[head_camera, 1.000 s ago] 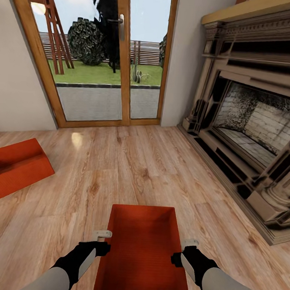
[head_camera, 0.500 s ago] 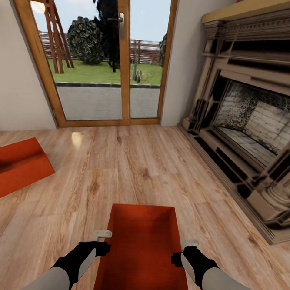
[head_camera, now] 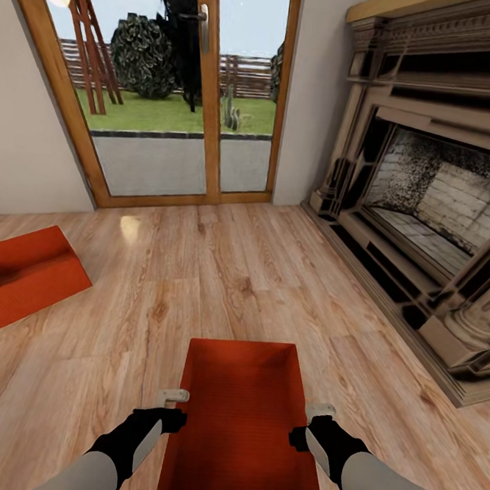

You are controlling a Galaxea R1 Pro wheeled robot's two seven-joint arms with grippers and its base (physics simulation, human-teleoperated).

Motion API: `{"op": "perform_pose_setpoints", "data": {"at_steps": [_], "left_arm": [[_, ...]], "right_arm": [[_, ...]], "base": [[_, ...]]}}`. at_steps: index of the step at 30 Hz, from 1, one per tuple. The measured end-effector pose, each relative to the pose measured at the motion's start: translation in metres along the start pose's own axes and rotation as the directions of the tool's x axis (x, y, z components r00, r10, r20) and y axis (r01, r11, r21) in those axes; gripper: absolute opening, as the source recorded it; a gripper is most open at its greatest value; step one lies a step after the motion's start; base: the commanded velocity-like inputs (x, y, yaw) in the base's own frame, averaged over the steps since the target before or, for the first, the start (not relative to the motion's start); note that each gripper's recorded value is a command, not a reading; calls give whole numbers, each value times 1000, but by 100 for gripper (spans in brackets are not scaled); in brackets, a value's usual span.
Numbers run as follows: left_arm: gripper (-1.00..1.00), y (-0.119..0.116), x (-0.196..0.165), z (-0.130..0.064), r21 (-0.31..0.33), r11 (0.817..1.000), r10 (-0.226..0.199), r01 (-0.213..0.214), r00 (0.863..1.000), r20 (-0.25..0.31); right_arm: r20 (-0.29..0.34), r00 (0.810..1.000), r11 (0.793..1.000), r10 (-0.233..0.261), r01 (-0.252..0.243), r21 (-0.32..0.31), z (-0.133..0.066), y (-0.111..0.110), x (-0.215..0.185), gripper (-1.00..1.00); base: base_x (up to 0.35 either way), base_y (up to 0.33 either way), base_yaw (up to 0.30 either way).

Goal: Move the two storage containers from the living room to the garage. In the garage, place one container on the floor and stack the other container on top of it (either order is fine).

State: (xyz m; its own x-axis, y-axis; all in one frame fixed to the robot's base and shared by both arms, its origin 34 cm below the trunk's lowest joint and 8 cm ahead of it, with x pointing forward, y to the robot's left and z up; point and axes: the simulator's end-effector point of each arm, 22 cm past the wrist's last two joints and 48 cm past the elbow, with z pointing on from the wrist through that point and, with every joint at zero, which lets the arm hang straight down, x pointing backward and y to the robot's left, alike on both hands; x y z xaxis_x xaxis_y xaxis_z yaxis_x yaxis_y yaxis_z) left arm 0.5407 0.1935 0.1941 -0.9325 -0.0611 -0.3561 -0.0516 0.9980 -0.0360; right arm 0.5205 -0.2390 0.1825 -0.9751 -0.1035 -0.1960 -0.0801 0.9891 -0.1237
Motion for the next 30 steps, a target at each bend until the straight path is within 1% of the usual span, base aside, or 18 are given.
{"op": "perform_pose_setpoints", "data": {"at_steps": [30], "left_arm": [[100, 0, 0, 0, 0, 1000, 0, 0, 1000, 0]], "right_arm": [[0, 1000, 1000, 0, 0, 0, 0, 0, 0, 100]], "base": [[0, 0, 0]]}}
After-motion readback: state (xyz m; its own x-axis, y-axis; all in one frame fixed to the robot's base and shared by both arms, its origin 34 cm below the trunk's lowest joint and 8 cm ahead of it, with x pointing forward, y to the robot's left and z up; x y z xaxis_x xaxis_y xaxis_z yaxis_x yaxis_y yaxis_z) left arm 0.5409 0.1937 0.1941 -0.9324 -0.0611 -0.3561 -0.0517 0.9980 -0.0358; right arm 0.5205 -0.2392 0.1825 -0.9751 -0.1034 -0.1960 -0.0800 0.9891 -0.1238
